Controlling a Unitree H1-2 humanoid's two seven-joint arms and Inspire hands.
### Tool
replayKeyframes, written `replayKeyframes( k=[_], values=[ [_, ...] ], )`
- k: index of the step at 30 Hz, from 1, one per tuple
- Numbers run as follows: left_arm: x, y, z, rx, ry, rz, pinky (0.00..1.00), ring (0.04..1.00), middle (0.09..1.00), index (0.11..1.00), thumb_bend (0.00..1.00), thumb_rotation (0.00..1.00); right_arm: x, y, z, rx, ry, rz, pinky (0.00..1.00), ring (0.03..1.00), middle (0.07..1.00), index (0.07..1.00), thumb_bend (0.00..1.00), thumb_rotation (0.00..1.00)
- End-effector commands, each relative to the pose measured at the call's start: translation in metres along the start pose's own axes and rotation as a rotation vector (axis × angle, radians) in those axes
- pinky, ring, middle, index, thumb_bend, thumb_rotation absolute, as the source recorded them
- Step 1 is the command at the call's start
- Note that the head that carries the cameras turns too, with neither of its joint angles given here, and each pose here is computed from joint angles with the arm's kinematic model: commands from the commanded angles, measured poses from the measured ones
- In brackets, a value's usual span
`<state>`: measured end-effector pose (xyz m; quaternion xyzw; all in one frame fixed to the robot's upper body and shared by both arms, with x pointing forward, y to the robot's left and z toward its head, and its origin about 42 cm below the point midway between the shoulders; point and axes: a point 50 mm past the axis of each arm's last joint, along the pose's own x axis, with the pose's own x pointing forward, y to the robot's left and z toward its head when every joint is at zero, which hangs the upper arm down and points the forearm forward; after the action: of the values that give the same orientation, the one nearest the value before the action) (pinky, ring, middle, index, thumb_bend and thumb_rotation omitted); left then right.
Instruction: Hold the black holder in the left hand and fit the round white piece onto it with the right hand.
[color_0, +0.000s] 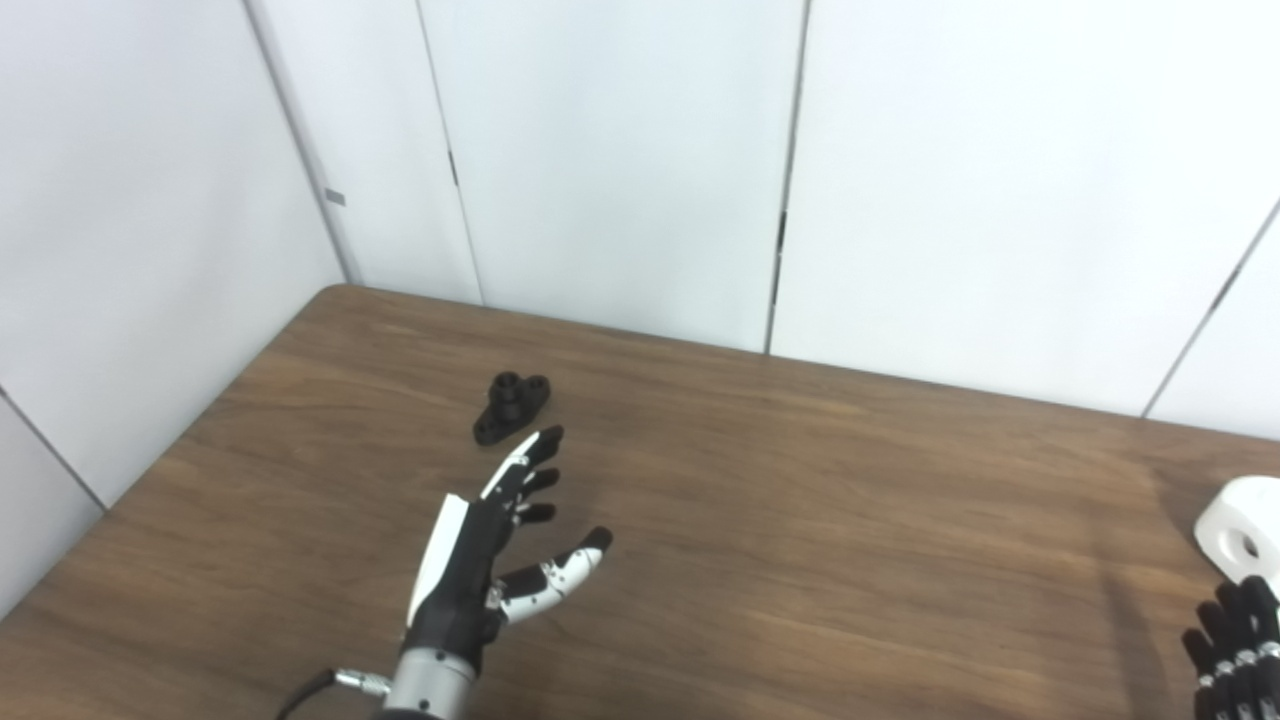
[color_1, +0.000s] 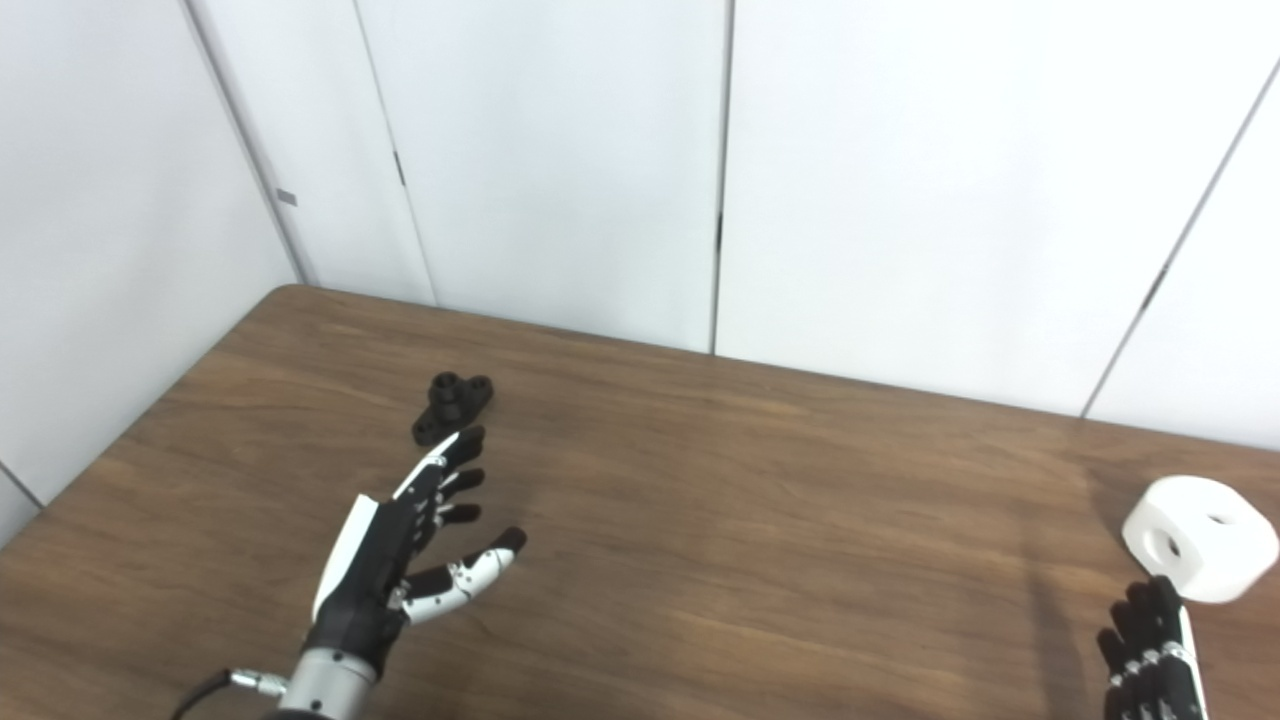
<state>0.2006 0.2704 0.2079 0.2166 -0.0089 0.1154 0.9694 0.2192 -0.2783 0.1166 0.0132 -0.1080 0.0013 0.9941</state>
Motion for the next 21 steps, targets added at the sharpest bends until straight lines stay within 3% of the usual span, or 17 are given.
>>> replayKeyframes(
  k=[1, 4, 11, 17, 21],
  values=[
    [0.003, 0.019, 0.009, 0.069, -0.046, 0.034, 0.88, 0.917, 0.938, 0.927, 0.52, 0.12, -0.039, -0.006, -0.03, 0.008, 0.154, -0.018, 1.0, 1.0, 1.0, 1.0, 0.76, 1.0],
    [0.015, 0.032, 0.007, 0.156, -0.038, 0.07, 0.82, 0.898, 0.926, 0.92, 0.51, 0.14, -0.039, -0.006, -0.029, 0.004, 0.153, -0.014, 1.0, 1.0, 1.0, 1.0, 0.76, 1.0],
    [0.039, 0.05, -0.01, 0.394, 0.019, 0.146, 0.9, 0.961, 0.954, 0.907, 0.57, 0.23, -0.04, -0.007, -0.029, 0.007, 0.155, -0.01, 1.0, 1.0, 1.0, 1.0, 0.74, 1.0],
    [0.062, 0.053, -0.027, 0.652, 0.059, 0.206, 0.97, 0.987, 0.942, 0.871, 0.72, 0.44, -0.04, -0.006, -0.026, -0.001, 0.16, -0.017, 1.0, 1.0, 1.0, 1.0, 0.75, 1.0],
    [0.08, 0.053, -0.034, 0.744, 0.068, 0.218, 0.96, 0.991, 0.939, 0.845, 0.78, 0.5, -0.041, -0.006, -0.026, 0.002, 0.16, -0.013, 1.0, 1.0, 1.0, 1.0, 0.74, 1.0]
  ],
)
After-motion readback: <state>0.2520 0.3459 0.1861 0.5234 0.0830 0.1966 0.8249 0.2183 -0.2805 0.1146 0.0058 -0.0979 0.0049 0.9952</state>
